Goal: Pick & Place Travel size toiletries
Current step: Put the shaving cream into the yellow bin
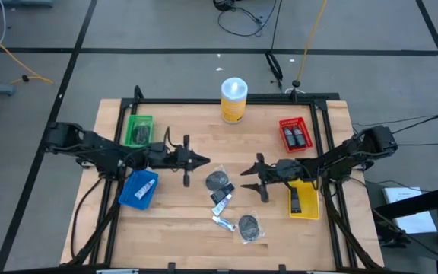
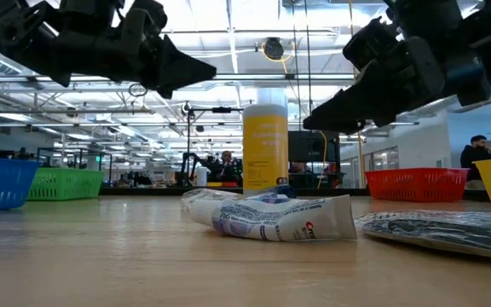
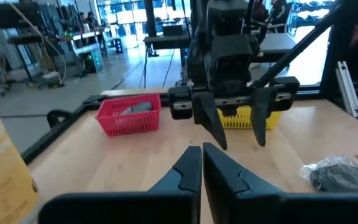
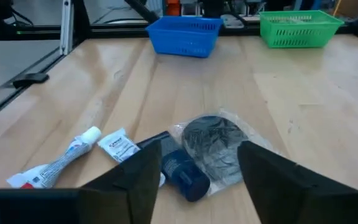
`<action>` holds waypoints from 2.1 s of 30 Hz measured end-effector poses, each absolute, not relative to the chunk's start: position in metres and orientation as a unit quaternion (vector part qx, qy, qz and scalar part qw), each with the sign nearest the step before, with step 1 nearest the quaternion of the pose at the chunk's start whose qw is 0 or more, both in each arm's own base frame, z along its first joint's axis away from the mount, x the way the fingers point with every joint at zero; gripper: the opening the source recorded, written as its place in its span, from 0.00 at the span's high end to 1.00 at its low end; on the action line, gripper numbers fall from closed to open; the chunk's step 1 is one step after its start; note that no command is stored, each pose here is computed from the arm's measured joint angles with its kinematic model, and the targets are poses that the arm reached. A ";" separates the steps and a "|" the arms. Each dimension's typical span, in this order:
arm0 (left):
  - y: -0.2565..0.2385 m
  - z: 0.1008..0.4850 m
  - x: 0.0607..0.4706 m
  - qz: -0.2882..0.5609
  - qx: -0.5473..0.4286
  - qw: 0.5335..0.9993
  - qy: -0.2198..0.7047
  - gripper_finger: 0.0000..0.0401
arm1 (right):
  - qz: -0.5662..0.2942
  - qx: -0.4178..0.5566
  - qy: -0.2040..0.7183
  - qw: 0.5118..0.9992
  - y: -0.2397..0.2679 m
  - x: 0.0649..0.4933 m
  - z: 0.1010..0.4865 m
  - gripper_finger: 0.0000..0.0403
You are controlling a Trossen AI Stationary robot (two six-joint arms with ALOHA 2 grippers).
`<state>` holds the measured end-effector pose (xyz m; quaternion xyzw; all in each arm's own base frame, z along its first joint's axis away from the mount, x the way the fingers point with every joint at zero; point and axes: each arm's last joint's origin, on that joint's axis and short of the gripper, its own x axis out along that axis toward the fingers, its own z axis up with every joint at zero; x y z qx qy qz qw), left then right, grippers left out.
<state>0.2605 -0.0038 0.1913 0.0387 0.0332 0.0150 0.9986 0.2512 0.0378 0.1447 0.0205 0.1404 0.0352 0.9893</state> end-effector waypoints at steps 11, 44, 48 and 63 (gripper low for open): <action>-0.004 0.178 0.269 0.013 0.059 0.996 0.063 0.95 | 0.006 0.024 0.159 0.987 0.037 0.252 0.136 0.39; -0.042 0.130 0.295 -0.044 -0.020 0.992 0.117 0.79 | 0.131 -0.014 0.203 0.970 0.019 0.300 0.093 0.47; -0.043 0.129 0.299 -0.043 -0.018 0.992 0.118 0.79 | 0.142 -0.015 0.203 0.969 0.017 0.300 0.093 0.49; -0.043 0.133 0.305 -0.044 0.006 0.993 0.110 0.79 | 0.139 -0.020 0.199 0.970 0.017 0.302 0.085 0.53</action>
